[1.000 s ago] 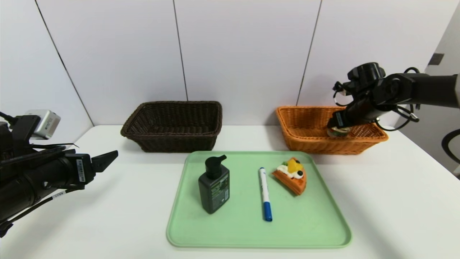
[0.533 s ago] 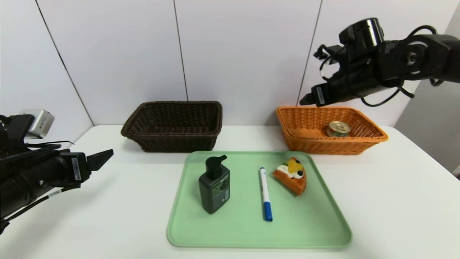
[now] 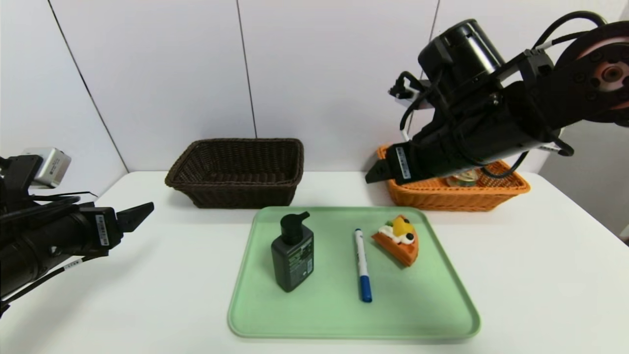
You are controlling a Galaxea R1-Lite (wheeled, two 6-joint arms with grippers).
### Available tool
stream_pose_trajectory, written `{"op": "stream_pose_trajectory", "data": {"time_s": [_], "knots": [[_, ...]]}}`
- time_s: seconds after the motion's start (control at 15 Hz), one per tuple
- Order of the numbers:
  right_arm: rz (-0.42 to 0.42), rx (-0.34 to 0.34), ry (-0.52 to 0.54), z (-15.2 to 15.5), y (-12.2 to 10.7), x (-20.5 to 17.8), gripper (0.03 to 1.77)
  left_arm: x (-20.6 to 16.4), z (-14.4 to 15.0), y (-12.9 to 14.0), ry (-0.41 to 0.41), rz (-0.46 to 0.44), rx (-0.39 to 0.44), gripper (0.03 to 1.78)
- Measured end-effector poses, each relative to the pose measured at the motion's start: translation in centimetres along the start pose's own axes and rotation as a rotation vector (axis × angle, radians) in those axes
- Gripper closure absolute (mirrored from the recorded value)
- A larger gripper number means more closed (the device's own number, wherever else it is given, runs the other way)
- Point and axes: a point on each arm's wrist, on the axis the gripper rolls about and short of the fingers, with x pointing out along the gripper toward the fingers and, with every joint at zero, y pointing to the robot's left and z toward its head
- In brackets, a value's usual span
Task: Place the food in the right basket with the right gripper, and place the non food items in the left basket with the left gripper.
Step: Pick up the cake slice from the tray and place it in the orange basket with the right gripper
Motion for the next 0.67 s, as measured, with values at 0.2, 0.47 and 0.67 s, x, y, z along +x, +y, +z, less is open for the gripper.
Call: {"op": "stream_pose_trajectory", "data": {"time_s": [0.2,0.47,0.67], "knots": [[-0.023,0.075,0.089,-2.3,0.0,0.7,0.11,-0.3,0.1,0.0,-0.009,-0.002,0.003,0.12],[-0.064,0.131,0.188,-4.5,-0.4,2.3,0.11,-0.6,0.3,0.0,-0.023,-0.005,0.005,0.12],[-0.097,0.145,0.252,-5.8,-0.9,3.8,0.11,-0.8,0.2,0.0,-0.025,-0.004,0.004,0.12]]}}
